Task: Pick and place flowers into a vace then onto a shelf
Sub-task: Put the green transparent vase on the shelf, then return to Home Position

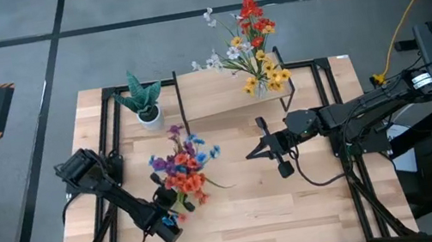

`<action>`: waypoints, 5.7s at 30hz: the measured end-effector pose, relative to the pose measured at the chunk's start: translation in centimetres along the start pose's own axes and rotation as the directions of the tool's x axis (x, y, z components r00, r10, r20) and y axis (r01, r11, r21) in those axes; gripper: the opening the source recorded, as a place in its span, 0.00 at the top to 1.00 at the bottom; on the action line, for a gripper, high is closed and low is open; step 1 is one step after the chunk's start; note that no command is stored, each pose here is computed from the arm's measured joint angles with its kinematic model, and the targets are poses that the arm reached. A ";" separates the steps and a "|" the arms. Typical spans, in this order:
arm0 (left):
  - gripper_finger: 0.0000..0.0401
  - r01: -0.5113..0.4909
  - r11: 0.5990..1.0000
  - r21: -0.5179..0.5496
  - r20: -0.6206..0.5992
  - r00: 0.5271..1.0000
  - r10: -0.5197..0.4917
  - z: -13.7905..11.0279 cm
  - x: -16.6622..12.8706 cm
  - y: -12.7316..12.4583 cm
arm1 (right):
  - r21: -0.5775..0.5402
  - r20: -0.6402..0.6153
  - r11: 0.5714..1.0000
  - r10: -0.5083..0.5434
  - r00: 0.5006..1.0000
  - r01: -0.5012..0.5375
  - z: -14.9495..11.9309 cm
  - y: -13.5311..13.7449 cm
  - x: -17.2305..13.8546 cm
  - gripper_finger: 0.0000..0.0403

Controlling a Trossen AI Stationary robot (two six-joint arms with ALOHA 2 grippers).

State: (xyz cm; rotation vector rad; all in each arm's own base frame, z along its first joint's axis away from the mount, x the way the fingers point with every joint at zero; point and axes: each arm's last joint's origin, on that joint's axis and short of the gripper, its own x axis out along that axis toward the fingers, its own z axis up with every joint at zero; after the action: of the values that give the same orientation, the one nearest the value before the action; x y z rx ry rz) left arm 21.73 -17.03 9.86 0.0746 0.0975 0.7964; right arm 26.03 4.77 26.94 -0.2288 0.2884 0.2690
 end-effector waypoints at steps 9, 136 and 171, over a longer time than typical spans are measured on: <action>0.71 0.006 1.000 -0.016 -0.019 1.000 -0.006 0.4 -0.1 0.0 | -0.001 -0.015 1.000 0.003 1.000 -0.003 -0.1 0.0 0.0 1.00; 0.58 -0.098 0.990 -0.101 -0.008 0.995 0.098 14.7 22.7 13.5 | 0.057 0.017 0.998 -0.025 1.000 0.024 -8.1 1.5 -3.1 1.00; 0.37 -0.155 0.984 0.090 -0.013 0.988 0.157 16.6 18.9 11.9 | 0.065 0.015 0.998 -0.024 1.000 0.023 -8.1 1.5 -3.1 1.00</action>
State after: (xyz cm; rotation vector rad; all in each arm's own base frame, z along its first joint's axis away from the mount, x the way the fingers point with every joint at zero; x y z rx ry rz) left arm 28.36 4.30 26.42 0.1605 0.1473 0.9495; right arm 20.74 3.40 20.02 -0.1656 0.2786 0.2377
